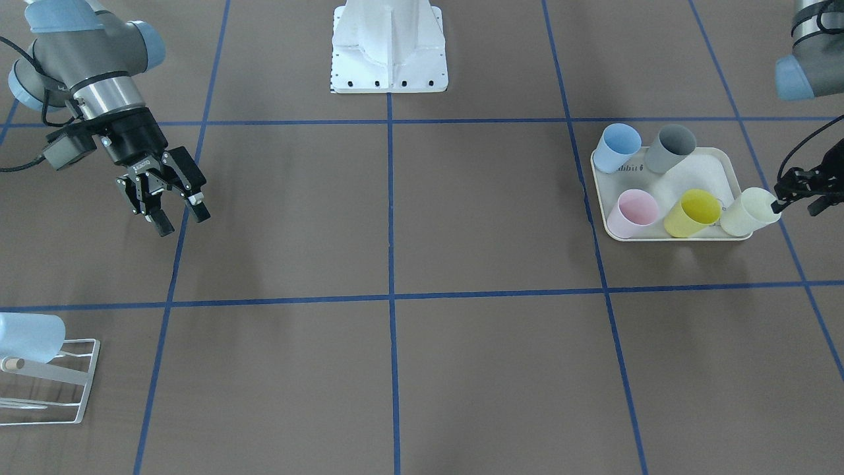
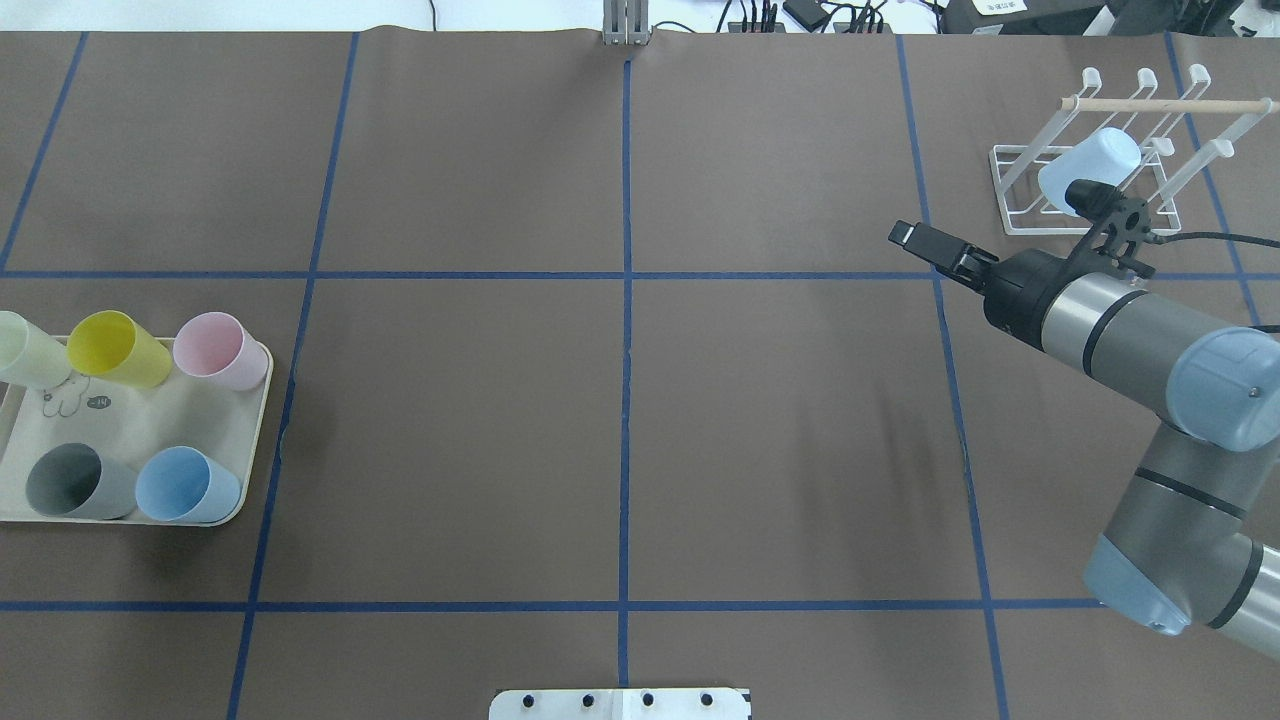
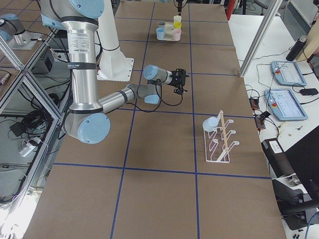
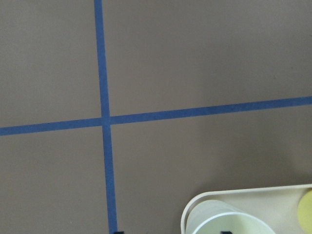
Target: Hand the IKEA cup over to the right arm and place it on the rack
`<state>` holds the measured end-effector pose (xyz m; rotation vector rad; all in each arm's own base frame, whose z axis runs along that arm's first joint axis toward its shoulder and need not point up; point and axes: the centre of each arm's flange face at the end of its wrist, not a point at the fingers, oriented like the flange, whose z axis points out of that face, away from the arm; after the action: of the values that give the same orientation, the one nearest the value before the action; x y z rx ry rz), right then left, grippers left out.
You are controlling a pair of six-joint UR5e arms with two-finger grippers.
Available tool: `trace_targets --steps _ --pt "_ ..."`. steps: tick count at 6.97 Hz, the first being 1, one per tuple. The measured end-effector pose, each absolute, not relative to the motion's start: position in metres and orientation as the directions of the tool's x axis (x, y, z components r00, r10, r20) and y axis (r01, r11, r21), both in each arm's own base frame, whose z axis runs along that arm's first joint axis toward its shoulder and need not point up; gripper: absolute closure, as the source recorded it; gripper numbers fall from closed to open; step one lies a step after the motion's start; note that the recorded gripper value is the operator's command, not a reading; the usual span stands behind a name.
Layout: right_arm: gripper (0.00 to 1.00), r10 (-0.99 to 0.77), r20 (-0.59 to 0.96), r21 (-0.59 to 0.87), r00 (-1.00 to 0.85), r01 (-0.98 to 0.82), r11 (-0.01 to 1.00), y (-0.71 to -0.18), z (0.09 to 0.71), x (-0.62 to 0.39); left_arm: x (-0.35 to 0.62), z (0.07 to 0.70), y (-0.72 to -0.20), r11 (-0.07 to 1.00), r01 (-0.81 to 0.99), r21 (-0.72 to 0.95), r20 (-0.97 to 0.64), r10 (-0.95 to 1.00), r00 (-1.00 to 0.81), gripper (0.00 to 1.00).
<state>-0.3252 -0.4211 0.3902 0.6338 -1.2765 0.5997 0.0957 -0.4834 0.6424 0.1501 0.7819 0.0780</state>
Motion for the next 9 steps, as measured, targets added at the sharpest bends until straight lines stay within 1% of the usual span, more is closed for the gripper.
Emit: trace_targets --steps 1,2,5,6,8,9 --pt "0.00 0.056 0.980 0.102 0.191 -0.722 0.684 -0.417 0.391 -0.331 0.108 0.649 -0.480 0.987 -0.041 0.154 -0.695 0.138 0.706 0.38" --pt "0.00 0.054 0.980 0.106 0.193 -0.727 0.678 -0.413 0.391 -0.336 0.120 0.656 -0.476 0.987 -0.069 0.144 -0.693 0.150 0.705 0.99" --pt "0.00 0.051 0.981 0.106 0.187 -0.737 0.667 -0.410 0.387 -0.340 0.128 0.665 -0.473 0.988 -0.089 0.127 -0.690 0.152 0.707 1.00" --pt "0.00 0.053 0.981 0.103 0.185 -0.738 0.666 -0.410 0.387 -0.340 0.124 0.655 -0.473 0.987 -0.083 0.134 -0.692 0.153 0.706 1.00" --pt "0.00 0.053 0.983 0.098 0.177 -0.741 0.664 -0.409 0.385 -0.341 0.073 0.600 -0.481 0.991 0.011 0.134 -0.682 0.085 0.726 1.00" --pt "0.00 0.063 0.985 0.078 0.160 -0.742 0.666 -0.408 0.383 -0.344 0.041 0.559 -0.486 0.987 0.063 0.147 -0.677 0.054 0.734 1.00"
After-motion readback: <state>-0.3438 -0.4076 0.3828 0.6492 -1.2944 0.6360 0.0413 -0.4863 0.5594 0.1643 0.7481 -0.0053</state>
